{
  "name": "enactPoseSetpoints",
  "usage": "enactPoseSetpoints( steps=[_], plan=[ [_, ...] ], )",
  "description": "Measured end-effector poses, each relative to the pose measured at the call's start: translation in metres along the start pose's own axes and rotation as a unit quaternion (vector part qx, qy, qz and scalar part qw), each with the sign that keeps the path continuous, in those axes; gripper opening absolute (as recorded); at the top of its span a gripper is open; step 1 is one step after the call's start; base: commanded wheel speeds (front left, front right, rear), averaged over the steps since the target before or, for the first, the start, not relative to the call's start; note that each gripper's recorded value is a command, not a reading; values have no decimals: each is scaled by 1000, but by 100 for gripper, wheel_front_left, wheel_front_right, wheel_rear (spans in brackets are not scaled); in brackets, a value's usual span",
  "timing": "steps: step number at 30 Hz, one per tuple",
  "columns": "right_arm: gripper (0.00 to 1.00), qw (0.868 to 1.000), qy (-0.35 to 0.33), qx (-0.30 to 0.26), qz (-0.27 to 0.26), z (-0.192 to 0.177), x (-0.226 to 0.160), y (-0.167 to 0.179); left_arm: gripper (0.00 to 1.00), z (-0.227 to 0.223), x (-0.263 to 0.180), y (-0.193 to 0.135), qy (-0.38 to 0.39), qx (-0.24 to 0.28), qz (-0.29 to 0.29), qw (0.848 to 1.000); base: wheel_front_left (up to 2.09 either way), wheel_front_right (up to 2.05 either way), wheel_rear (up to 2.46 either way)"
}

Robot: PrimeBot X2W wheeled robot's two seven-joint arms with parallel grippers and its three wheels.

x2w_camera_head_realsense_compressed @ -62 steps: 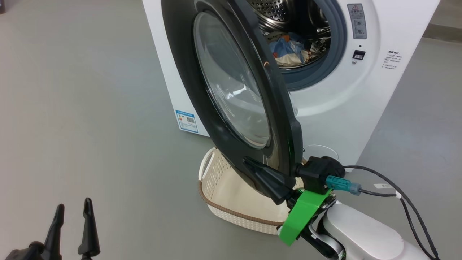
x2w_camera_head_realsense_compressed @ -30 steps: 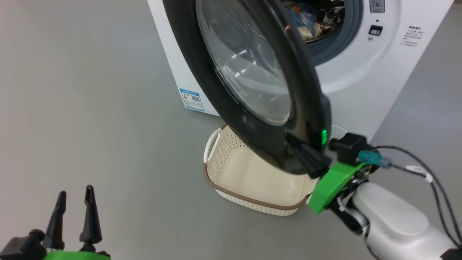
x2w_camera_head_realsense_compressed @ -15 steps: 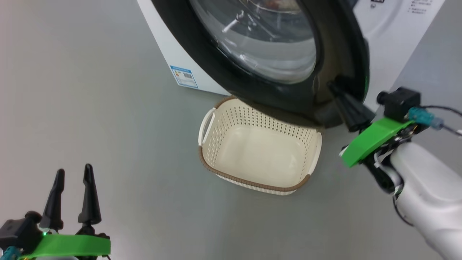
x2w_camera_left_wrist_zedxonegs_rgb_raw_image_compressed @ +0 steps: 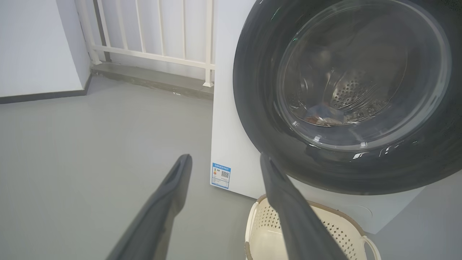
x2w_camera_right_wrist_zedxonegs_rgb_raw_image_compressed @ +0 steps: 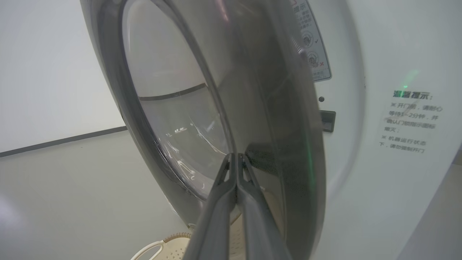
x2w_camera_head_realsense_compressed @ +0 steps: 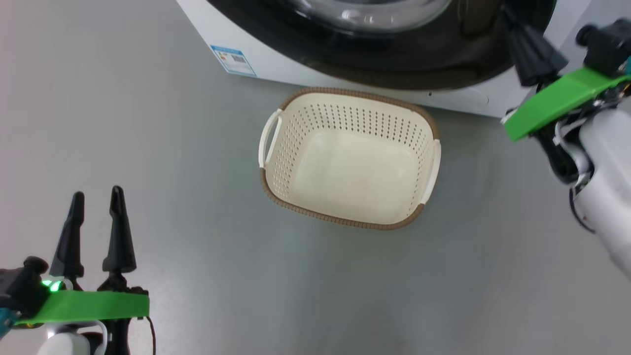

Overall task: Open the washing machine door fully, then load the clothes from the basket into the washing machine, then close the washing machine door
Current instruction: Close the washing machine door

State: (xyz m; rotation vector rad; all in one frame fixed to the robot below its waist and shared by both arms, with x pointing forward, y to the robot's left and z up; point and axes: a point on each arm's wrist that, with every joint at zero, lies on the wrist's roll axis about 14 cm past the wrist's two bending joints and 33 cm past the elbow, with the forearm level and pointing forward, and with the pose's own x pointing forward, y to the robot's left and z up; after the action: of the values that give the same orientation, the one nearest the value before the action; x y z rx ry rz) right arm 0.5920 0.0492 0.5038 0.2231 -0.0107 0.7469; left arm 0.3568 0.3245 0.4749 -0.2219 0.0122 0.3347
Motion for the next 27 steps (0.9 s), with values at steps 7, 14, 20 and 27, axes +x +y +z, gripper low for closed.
enactPoseSetpoints(
  steps=[7,14,20,27],
  plan=[
    [0,1000,-13,-15,-16,5,15,-29,100,-10,15,-5,12,6,-5,1000,0,0,0],
    [0,999,-28,-18,-25,7,34,-50,100,-24,28,-12,27,10,-11,1000,0,0,0],
    [0,999,-32,-15,-19,3,42,-51,100,-30,30,-10,36,15,-8,999,0,0,0],
    [0,999,-33,-18,-18,3,45,-51,100,-30,33,-11,35,16,-10,999,0,0,0]
  ],
)
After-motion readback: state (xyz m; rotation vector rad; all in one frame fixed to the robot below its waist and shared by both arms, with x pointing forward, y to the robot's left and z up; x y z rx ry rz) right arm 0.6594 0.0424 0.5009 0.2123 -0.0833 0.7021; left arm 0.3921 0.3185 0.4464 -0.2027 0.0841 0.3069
